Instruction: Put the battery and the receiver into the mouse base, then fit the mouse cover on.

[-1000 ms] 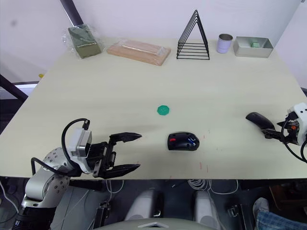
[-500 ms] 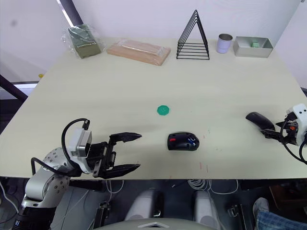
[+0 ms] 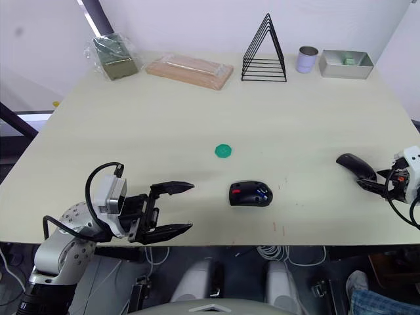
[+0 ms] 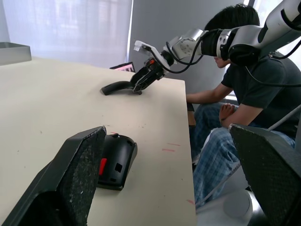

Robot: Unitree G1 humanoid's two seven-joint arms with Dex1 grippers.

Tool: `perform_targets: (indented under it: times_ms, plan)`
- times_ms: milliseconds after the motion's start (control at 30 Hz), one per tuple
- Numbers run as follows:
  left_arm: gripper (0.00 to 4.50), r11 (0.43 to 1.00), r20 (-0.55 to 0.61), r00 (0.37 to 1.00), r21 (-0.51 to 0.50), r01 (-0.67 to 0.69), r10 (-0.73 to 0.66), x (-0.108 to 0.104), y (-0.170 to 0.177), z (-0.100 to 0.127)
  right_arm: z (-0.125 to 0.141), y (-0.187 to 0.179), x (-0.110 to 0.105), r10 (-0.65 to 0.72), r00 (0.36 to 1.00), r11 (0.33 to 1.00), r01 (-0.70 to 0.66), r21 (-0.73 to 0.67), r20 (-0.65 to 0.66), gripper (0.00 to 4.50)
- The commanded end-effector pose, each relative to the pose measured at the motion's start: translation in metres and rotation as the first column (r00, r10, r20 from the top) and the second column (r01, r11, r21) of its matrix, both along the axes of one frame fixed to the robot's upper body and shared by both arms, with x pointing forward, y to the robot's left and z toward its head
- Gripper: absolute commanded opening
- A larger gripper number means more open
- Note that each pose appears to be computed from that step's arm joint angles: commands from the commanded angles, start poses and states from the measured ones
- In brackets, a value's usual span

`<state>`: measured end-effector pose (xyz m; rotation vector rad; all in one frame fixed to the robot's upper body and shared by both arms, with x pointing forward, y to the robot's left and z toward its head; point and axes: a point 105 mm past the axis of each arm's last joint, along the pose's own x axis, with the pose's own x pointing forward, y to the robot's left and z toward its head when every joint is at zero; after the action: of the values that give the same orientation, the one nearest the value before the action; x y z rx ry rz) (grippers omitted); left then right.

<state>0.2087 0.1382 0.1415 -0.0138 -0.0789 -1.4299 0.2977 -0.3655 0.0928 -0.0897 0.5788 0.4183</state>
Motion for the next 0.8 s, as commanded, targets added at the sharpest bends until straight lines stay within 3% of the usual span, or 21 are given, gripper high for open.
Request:
perform_targets:
  times_ms: [33, 800]
  plan:
    - [4.45, 1.0, 0.033, 0.999, 0.003, 0.027, -0.027, -0.005, -0.0045, 0.0071, 0.0142, -0.0037, 0.0017, -0.005, 0.999, 1.0, 0.005, -0.013, 0.049, 4.5]
    - [4.45, 1.0, 0.028, 0.999, 0.006, 0.022, -0.022, -0.0073, -0.0039, 0.0061, 0.014, -0.0015, 0.0033, 0.001, 0.999, 1.0, 0.0, -0.03, 0.043, 4.5]
